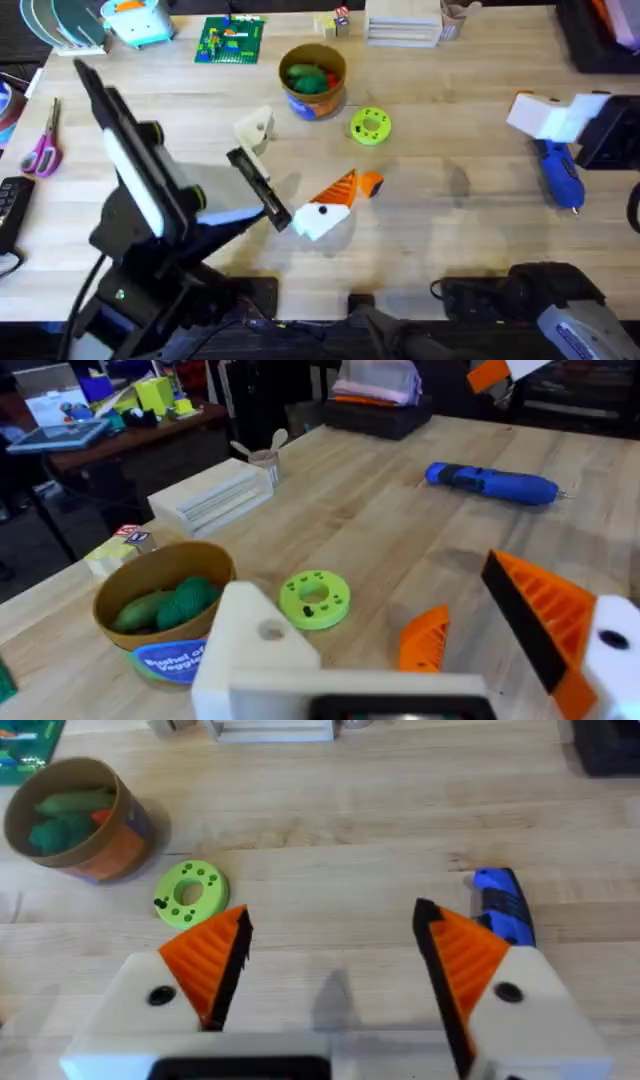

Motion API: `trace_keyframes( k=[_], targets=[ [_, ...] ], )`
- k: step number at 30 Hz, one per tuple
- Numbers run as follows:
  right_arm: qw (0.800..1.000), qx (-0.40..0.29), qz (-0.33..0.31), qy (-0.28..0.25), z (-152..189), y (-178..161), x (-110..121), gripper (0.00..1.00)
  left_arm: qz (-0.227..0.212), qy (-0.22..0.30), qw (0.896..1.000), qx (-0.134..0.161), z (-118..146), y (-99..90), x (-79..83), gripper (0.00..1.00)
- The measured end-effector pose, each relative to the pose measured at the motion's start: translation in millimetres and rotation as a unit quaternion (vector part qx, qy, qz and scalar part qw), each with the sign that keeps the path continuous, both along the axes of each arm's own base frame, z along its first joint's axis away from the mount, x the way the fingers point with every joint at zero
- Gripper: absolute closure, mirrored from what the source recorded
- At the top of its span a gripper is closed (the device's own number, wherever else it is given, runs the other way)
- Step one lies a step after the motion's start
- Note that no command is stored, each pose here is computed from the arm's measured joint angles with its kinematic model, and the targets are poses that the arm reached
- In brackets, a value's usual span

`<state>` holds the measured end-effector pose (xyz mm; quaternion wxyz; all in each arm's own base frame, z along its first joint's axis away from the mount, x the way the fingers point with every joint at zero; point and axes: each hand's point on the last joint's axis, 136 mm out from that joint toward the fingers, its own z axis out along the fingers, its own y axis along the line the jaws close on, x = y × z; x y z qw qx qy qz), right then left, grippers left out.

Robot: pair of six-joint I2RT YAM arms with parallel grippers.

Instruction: Pick up the gripper from the table and insert it into the empty holder that is missing its gripper. Then pick up a screw, insert it into the mounting hole, and use the screwdriver to tighten it. Finally, clean up the table by picking up the vegetable and placing it into the bucket.

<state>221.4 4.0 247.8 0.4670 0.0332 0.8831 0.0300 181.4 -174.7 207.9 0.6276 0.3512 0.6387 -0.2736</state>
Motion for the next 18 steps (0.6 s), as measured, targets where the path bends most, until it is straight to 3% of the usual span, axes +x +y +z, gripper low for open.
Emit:
trace_keyframes(
  k=[8, 18],
  targets=[
    [1.0, 0.0, 0.0, 0.0, 0, 0, 0, 0.01, 0.0, -0.017, 1.0, -0.021, -29, 4.7, -9.5, 0.008],
    [1.0, 0.0, 0.0, 0.0, 0, 0, 0, 0.011, -0.003, 0.004, 1.0, -0.013, -45, 4.2, -10.6, 0.008]
  ],
)
